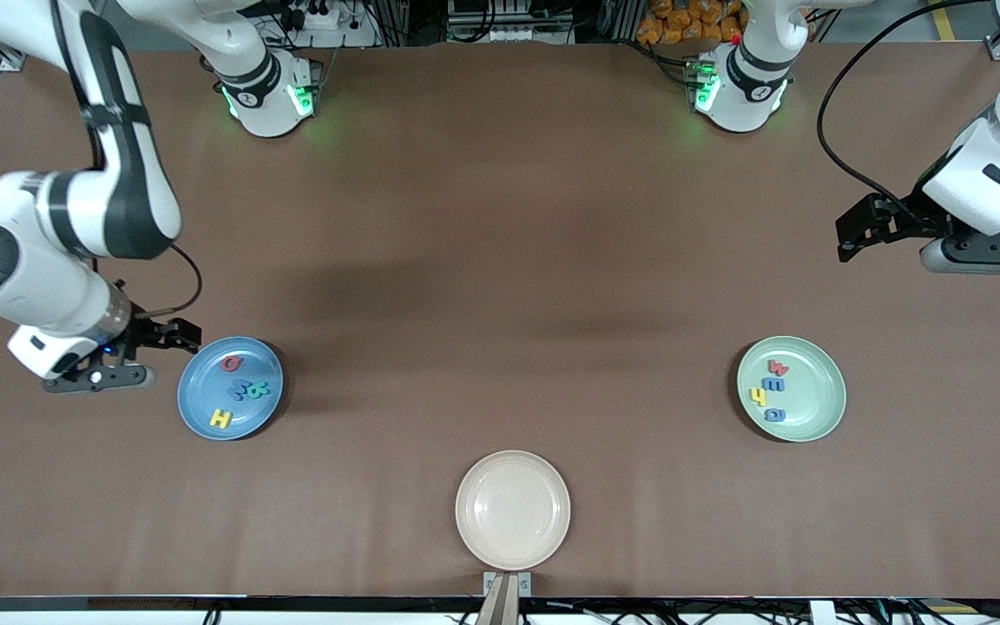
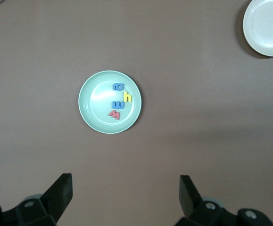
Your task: Sort uppercase to blue plate, lowercase to green plate
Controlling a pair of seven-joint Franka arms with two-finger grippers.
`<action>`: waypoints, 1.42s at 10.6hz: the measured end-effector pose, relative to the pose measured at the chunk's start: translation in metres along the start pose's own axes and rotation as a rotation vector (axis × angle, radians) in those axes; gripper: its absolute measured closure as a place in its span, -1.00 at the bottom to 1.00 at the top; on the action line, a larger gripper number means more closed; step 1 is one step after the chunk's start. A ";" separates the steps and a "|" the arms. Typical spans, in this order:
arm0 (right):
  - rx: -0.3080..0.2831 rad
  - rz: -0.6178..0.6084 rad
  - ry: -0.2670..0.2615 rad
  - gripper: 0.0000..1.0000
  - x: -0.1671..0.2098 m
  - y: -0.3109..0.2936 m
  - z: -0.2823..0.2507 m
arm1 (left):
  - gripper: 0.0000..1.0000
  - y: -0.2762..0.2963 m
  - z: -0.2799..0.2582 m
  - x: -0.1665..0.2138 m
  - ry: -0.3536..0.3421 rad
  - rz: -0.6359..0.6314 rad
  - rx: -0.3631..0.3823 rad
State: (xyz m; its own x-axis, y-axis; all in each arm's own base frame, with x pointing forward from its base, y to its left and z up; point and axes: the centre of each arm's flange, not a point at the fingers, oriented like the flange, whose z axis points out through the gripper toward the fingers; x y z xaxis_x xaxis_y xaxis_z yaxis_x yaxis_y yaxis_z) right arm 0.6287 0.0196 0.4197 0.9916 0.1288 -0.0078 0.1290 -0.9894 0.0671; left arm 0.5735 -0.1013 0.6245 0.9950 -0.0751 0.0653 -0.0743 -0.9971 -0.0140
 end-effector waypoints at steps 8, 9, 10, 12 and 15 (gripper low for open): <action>0.038 0.026 0.110 -1.00 -0.085 0.020 -0.269 | -1.00 -0.003 0.000 0.000 0.000 -0.005 0.001; 0.038 0.037 0.106 -1.00 -0.088 0.026 -0.275 | -1.00 -0.003 0.000 0.000 0.000 -0.006 0.001; 0.039 0.051 0.095 -1.00 -0.089 0.033 -0.275 | -1.00 -0.004 0.000 0.000 0.000 -0.007 0.001; 0.049 0.085 0.072 -1.00 -0.090 0.045 -0.270 | -1.00 -0.003 0.000 0.000 0.000 -0.006 0.001; 0.061 0.120 0.058 -1.00 -0.091 0.044 -0.269 | -1.00 -0.002 -0.001 -0.001 0.001 -0.004 0.001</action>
State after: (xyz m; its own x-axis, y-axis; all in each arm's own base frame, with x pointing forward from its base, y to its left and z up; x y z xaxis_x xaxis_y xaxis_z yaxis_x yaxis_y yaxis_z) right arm 0.5438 -0.0171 0.6918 0.9985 0.0109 0.0545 0.0107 -0.9999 0.0036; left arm 0.5729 -0.0991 0.6255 0.9952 -0.0713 0.0664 -0.0704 -0.9974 -0.0145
